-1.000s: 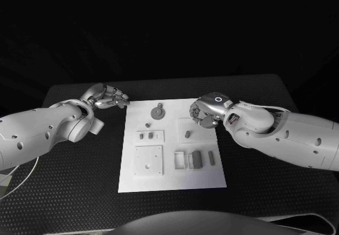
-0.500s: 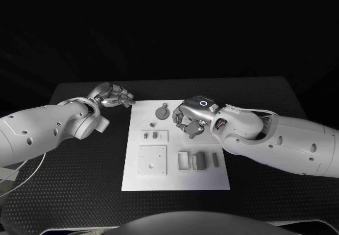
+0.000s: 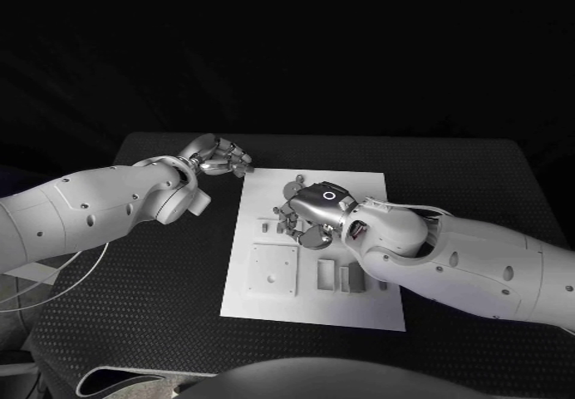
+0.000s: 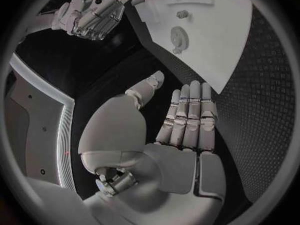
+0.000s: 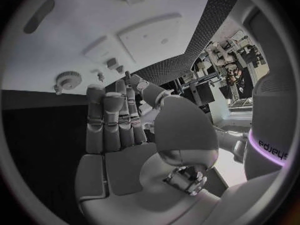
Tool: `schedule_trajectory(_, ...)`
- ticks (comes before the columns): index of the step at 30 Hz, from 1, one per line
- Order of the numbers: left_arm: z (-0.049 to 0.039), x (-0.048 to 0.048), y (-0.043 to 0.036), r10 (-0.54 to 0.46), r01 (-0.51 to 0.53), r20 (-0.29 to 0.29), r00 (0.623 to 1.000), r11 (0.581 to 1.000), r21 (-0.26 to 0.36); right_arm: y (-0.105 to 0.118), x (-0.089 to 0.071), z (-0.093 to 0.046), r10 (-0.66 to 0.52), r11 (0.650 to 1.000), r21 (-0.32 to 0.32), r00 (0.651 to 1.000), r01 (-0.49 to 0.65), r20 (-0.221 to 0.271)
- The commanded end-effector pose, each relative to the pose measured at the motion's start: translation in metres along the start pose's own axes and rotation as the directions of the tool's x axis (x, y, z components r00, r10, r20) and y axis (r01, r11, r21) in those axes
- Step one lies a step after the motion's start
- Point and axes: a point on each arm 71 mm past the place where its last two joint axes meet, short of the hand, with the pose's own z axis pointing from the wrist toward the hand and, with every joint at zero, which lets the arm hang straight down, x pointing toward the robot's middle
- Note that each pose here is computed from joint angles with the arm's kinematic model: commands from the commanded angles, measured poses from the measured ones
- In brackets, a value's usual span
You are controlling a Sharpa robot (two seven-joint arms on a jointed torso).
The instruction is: Assemble the parts on the task board
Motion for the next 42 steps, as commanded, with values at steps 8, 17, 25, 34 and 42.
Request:
schedule_trajectory(8,0.0035,0.0014,-0.0063,-0.001,0.001,-0.011,1.0,1.0,0.017,0.01,0.02,0.0,0.021,0.999,-0.036,0.998,-0.024,-0.063)
schedule_trajectory(17,0.0039,-0.0013,-0.007,0.002,-0.002,-0.001,1.0,1.0,0.021,0.016,0.035,-0.001,0.033,0.998,-0.049,0.993,-0.038,-0.113)
schedule_trajectory(25,0.003,-0.004,-0.0063,0.003,-0.003,0.004,1.0,1.0,0.019,0.019,0.04,-0.002,0.039,0.998,-0.053,0.991,-0.046,-0.126)
schedule_trajectory(34,0.0034,-0.0032,-0.0069,0.003,-0.003,0.001,1.0,1.0,0.021,0.019,0.046,-0.001,0.029,0.998,-0.052,0.989,-0.037,-0.144)
schedule_trajectory(42,0.0033,-0.0033,-0.0069,0.002,-0.002,-0.001,1.0,1.0,0.02,0.017,0.049,0.0,0.014,0.999,-0.049,0.989,-0.021,-0.149)
